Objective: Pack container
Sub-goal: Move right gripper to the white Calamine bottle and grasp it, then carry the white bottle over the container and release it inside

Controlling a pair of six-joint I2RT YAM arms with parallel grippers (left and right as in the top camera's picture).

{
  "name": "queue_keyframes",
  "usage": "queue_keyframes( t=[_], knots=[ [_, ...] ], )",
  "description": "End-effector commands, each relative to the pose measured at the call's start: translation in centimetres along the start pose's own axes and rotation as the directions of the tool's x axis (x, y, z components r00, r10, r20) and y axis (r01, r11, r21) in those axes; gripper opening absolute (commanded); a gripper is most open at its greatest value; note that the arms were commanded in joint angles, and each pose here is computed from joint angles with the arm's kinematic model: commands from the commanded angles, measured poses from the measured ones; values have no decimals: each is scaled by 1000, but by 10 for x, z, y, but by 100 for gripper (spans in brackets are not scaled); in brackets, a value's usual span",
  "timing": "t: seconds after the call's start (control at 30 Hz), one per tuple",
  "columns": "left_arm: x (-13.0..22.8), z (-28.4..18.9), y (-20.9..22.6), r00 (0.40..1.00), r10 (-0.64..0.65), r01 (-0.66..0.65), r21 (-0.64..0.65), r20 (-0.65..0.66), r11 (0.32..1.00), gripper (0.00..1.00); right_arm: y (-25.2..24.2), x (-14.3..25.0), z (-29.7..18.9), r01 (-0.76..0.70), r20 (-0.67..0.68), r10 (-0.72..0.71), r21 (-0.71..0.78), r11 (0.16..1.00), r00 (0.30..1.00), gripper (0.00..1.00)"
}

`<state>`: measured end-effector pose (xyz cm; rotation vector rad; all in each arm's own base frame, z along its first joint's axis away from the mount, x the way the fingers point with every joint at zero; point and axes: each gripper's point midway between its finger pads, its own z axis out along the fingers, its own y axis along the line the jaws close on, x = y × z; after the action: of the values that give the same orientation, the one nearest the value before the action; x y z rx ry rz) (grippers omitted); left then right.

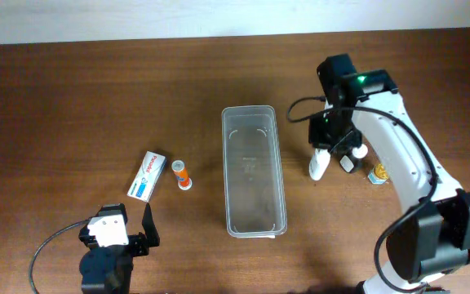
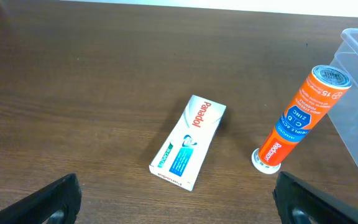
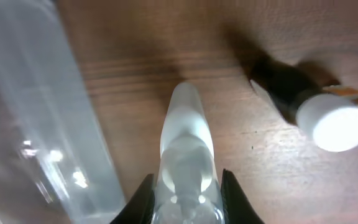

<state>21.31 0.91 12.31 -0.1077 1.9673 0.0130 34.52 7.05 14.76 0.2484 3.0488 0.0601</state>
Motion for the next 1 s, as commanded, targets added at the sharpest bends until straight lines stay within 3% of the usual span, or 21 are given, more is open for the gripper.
queue_keyframes(
  t=[0.0, 0.2, 0.43, 0.57, 0.97],
  knots=[
    [-2, -1, -3, 1000, 16, -16, 18, 12, 1000, 99, 18, -15, -69, 38, 181, -23, -78, 996, 983, 12],
    [-2, -1, -3, 1000, 16, -16, 18, 12, 1000, 100, 70, -3, -120, 186, 298, -139, -135, 973, 944, 11],
    [-2, -1, -3, 1000, 16, -16, 18, 12, 1000, 99, 133, 11, -119, 346, 384, -287, -93, 934, 877, 11],
    [-2, -1, -3, 1000, 16, -16, 18, 12, 1000, 99, 146, 7, -101, 325, 385, -285, -42, 945, 878, 12],
    [-2, -1, -3, 1000, 16, -16, 18, 12, 1000, 99, 173, -16, 13, 269, 212, -267, 17, 963, 940, 11]
  ],
)
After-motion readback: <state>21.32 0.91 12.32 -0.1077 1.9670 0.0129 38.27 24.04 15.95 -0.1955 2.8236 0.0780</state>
